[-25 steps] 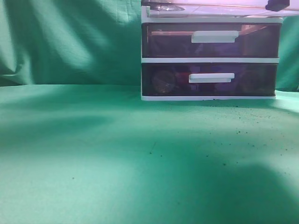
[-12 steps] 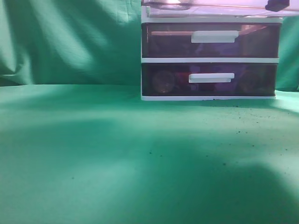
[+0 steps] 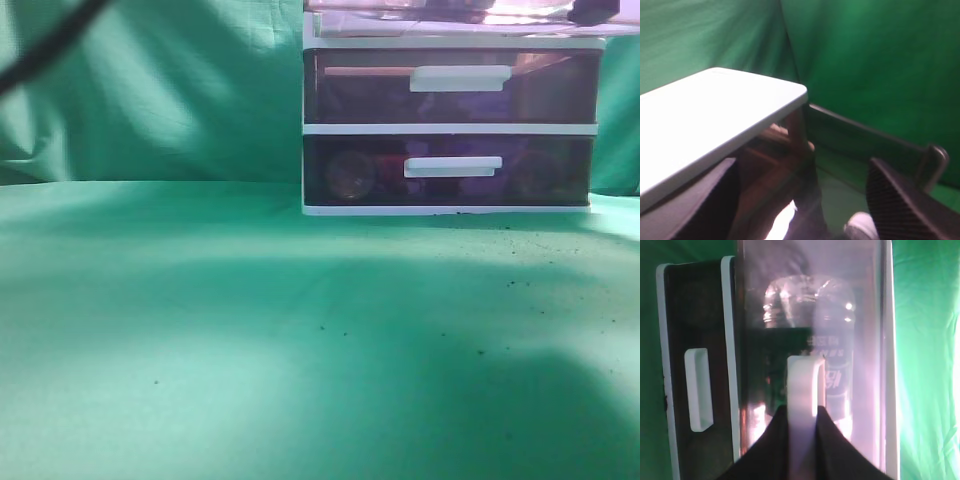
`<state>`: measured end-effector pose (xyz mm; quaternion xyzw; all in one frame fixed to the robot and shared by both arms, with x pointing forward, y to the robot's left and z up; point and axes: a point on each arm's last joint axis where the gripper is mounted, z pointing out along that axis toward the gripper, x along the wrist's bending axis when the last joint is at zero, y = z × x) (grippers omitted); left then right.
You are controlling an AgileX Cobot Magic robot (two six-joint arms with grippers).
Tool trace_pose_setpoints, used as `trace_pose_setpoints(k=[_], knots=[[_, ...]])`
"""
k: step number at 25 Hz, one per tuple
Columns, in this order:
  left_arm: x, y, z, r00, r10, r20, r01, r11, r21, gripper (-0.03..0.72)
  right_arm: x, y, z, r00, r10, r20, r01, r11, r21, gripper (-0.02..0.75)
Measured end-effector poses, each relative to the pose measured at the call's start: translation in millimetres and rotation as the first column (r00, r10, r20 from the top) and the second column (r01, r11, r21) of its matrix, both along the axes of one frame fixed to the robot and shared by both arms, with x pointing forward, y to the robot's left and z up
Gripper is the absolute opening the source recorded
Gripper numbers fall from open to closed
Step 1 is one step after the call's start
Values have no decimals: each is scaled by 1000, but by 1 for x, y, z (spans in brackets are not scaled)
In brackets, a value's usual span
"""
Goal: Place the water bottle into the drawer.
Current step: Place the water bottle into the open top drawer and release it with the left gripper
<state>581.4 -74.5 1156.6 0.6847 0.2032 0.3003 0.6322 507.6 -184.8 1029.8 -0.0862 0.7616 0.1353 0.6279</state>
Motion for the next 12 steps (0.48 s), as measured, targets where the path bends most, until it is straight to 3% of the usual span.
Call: trace_pose_setpoints(k=[2,4,6,7,9,10,12], knots=[[-10,9,11,1000,-13,-19,15,994,111,412,0,0,1,1000,0,8,0,1000,-5,95],[-23,24,27,1000,-11,-28,18,973,232,216,0,0,1,1000,0,21,0,1000,-22,95],[-38,47,51,999,28,-33,-16,952,305,82,0,-1,1,999,1,33,0,999,-39,95],[-45,60,62,996,74,-56,-51,941,334,52,1,-1,2,999,-1,37,3,999,-46,95],[-57,89,80,971,206,-124,-149,919,365,60,6,-3,5,999,-14,50,17,998,-53,95],[-64,106,88,946,290,-144,-212,891,401,60,11,-5,6,998,-23,58,26,998,-64,95],[-75,138,97,864,466,-191,-335,814,474,60,23,-6,7,997,-39,62,43,996,-74,95]])
